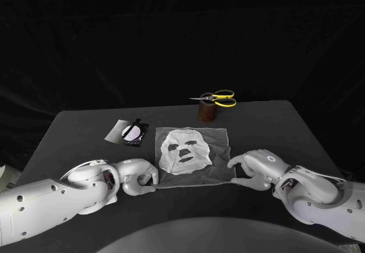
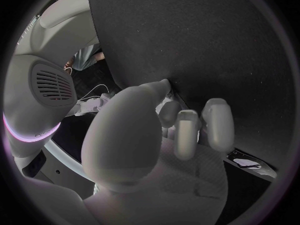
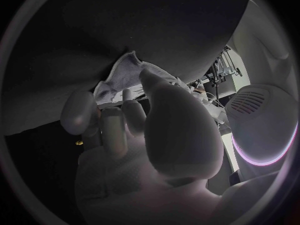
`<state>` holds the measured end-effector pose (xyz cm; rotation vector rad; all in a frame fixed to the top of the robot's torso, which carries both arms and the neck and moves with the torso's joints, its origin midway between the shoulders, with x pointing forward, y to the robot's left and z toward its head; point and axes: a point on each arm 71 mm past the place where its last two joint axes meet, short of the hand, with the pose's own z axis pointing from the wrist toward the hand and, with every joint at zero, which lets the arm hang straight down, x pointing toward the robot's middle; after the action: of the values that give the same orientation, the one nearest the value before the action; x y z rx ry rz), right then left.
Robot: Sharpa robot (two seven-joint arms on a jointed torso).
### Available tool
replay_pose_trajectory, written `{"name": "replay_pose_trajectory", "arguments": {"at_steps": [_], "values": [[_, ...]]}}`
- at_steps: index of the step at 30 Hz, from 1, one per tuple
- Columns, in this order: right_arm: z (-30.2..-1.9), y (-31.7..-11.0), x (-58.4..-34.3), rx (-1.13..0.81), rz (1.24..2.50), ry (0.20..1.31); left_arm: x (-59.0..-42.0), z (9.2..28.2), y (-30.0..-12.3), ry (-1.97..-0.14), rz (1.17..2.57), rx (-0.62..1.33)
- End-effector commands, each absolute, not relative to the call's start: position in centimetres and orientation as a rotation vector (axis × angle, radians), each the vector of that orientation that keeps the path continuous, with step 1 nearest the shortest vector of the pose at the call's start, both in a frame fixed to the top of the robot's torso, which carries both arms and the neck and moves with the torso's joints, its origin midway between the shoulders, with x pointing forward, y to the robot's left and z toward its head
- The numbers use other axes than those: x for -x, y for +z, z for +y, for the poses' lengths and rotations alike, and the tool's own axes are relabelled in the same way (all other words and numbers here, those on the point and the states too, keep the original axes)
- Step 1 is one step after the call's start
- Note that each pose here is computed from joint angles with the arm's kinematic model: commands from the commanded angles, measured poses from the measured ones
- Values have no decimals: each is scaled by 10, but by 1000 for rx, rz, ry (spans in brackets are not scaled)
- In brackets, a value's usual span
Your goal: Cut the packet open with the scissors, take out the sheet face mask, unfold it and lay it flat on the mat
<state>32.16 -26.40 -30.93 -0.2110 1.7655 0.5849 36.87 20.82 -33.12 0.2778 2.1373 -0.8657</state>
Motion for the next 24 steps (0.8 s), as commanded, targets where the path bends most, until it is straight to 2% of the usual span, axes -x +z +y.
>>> {"name": "replay_pose_trajectory", "arguments": {"at_steps": [1, 8, 24], "values": [[-266, -317, -323, 252, 1830, 491, -367, 210, -335, -836, 2159, -292], [-264, -327, -324, 251, 1868, 446, -367, 208, -335, -839, 2158, -293], [-260, -336, -326, 249, 1885, 443, -367, 207, -335, -840, 2159, -291]]}}
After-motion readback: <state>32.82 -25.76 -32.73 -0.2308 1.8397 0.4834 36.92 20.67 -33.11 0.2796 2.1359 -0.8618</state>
